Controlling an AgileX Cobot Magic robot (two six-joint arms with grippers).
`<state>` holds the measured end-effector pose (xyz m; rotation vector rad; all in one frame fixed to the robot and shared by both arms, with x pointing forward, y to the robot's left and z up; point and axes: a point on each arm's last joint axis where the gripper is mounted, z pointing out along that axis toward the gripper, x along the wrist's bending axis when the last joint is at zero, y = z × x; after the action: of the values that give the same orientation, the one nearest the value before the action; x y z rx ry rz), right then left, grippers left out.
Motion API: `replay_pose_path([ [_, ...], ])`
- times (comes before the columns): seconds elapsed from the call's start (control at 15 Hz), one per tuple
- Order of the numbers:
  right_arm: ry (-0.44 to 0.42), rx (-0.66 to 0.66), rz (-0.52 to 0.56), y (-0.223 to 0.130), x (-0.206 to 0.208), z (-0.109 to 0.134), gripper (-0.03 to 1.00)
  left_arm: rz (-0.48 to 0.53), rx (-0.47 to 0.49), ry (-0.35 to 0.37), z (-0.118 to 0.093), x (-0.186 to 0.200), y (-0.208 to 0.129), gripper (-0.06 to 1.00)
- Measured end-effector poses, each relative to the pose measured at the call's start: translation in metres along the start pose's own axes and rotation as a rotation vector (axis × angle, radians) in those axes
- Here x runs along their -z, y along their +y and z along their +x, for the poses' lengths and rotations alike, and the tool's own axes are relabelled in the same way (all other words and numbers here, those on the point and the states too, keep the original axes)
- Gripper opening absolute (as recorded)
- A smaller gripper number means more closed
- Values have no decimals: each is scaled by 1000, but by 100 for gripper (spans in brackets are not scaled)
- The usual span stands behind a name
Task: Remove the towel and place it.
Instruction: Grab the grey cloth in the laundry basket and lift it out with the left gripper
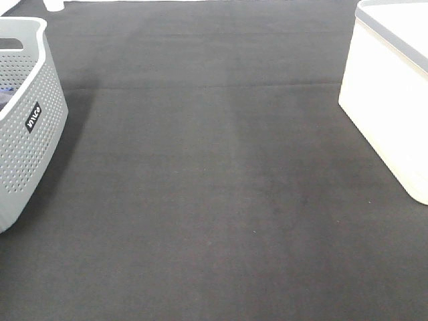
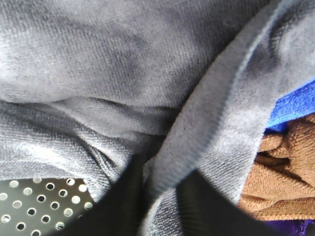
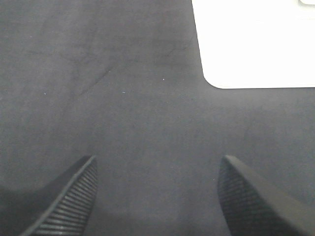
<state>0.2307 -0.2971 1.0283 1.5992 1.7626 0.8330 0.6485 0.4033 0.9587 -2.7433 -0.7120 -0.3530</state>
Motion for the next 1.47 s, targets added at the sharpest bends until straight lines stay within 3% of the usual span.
replay_pose_path([
  [0.07, 0, 0, 0, 0, 0, 0, 67, 1, 0, -2, 0, 0, 0, 0],
  [0.33, 0, 0, 0, 0, 0, 0, 67, 8, 15, -2, 1, 13, -5, 0],
  [0.6, 0, 0, 0, 0, 0, 0, 67, -62, 164, 75, 10, 73, -18, 0],
  [0.73, 0, 0, 0, 0, 0, 0, 67, -129, 212, 140, 8, 112, -27, 0],
  [1.07, 0, 0, 0, 0, 0, 0, 67, -299, 385, 199, -13, 185, -46, 0],
  [1.47, 0, 0, 0, 0, 0, 0, 67, -547, 443, 296, -51, 267, -68, 0],
])
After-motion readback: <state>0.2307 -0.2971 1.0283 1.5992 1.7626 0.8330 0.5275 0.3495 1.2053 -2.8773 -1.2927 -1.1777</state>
